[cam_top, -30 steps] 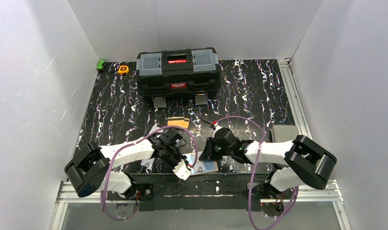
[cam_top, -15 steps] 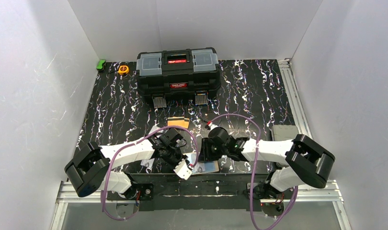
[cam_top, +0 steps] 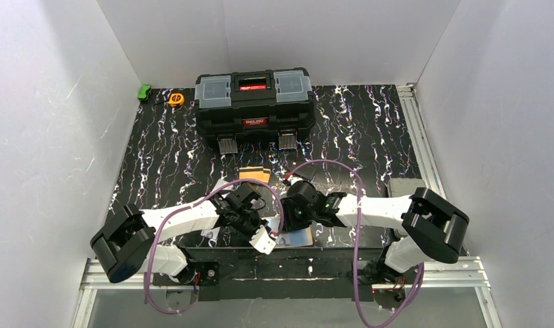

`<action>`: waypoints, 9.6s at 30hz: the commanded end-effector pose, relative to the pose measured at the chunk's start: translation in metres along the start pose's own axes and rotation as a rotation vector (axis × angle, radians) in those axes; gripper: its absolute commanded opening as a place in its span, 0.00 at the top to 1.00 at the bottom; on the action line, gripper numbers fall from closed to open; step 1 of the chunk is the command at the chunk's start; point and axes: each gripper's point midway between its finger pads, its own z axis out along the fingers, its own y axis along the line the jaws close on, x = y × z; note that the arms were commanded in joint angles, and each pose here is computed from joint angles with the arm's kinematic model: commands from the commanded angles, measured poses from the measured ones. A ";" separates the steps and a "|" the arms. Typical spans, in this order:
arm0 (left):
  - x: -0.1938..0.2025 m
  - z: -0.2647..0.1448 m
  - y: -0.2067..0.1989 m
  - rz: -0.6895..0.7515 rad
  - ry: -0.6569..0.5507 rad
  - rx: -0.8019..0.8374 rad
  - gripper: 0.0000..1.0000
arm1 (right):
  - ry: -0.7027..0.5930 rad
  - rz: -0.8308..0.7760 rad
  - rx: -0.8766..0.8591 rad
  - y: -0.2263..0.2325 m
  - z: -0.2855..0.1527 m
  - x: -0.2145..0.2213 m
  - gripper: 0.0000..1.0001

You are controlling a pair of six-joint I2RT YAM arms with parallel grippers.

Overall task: Put the credit cards into the card holder
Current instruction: Insert the credit card into the card holder, then turn over the card slot in the card holder.

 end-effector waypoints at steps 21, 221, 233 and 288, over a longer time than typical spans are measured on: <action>0.009 -0.001 0.000 0.033 0.025 -0.102 0.88 | 0.018 -0.103 -0.106 0.043 0.007 -0.015 0.52; 0.012 -0.010 -0.009 0.078 0.058 -0.103 0.95 | -0.059 0.032 -0.025 -0.031 -0.016 -0.023 0.55; 0.012 -0.010 -0.012 0.099 0.057 -0.096 0.95 | -0.077 0.047 -0.053 -0.026 -0.021 -0.025 0.71; 0.013 -0.011 -0.021 0.179 0.058 -0.070 0.96 | -0.077 -0.033 -0.421 0.042 -0.021 -0.038 0.70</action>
